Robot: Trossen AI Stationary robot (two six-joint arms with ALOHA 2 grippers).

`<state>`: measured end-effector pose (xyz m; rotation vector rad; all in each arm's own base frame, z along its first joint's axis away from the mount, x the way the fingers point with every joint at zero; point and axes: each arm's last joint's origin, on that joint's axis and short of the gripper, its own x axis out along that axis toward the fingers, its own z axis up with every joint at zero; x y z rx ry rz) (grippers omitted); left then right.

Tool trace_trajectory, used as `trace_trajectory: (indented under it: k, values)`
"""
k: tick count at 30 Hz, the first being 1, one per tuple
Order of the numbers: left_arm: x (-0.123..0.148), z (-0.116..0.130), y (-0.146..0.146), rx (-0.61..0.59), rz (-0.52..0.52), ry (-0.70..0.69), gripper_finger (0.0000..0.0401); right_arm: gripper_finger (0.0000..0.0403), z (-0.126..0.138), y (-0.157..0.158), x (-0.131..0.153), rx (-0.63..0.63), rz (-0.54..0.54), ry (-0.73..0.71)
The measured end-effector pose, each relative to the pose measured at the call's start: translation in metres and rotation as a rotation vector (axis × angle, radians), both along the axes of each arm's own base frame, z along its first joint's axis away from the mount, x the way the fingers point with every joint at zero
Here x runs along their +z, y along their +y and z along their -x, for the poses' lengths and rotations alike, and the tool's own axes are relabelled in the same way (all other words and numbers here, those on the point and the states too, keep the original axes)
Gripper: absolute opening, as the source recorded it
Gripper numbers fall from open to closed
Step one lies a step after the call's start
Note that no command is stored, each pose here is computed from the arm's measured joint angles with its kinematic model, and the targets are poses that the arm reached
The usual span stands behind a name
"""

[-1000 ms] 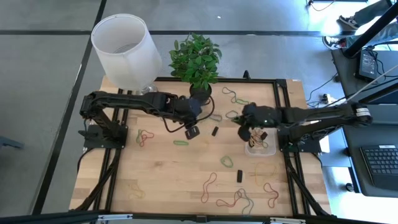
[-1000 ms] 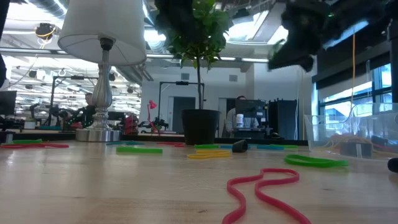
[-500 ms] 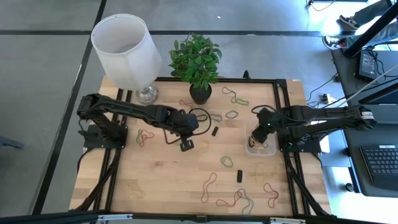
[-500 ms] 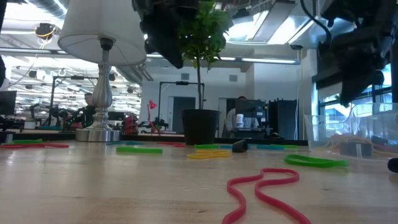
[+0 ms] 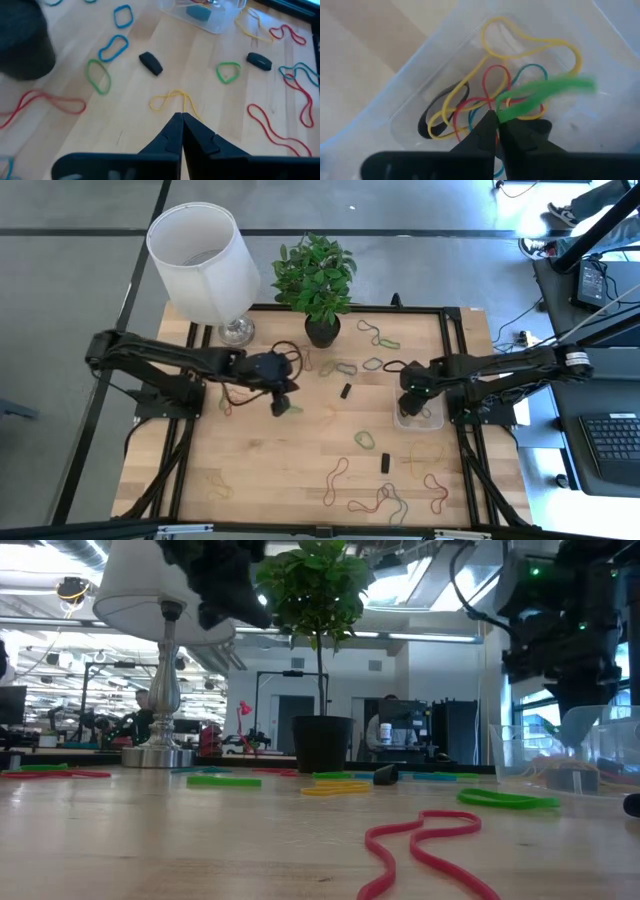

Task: Pick and place rubber bands into bin
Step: Put the green rubber band into the transparent bin

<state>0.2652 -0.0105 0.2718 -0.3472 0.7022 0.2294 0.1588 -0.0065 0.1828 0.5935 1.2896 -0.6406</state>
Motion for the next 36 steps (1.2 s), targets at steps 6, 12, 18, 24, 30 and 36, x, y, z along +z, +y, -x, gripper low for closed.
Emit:
trace_trajectory:
  k: [6,12,18,24,30,36]
  values:
    - [0.004,0.021,-0.005,-0.023,-0.005,-0.037,0.0001,0.0078,-0.002,0.000,0.002,-0.049,0.002,-0.043]
    - [0.005,0.041,-0.005,-0.056,-0.037,-0.044,0.0002,0.0135,-0.002,0.000,0.003,-0.129,-0.015,-0.057]
    - [0.007,0.060,-0.003,-0.088,-0.065,-0.047,0.0002,0.0171,0.000,0.000,0.003,-0.214,-0.030,-0.052]
    - [0.013,0.077,-0.002,-0.128,-0.111,-0.034,0.0002,0.0172,-0.001,0.000,0.004,-0.311,-0.067,-0.060]
    - [0.017,0.084,-0.001,-0.205,-0.213,-0.036,0.0002,0.0121,-0.008,0.004,0.026,-0.339,-0.070,-0.100]
    - [0.016,0.084,-0.001,-0.310,-0.338,-0.019,0.0003,0.0014,-0.008,0.009,0.061,-0.330,-0.064,-0.078]
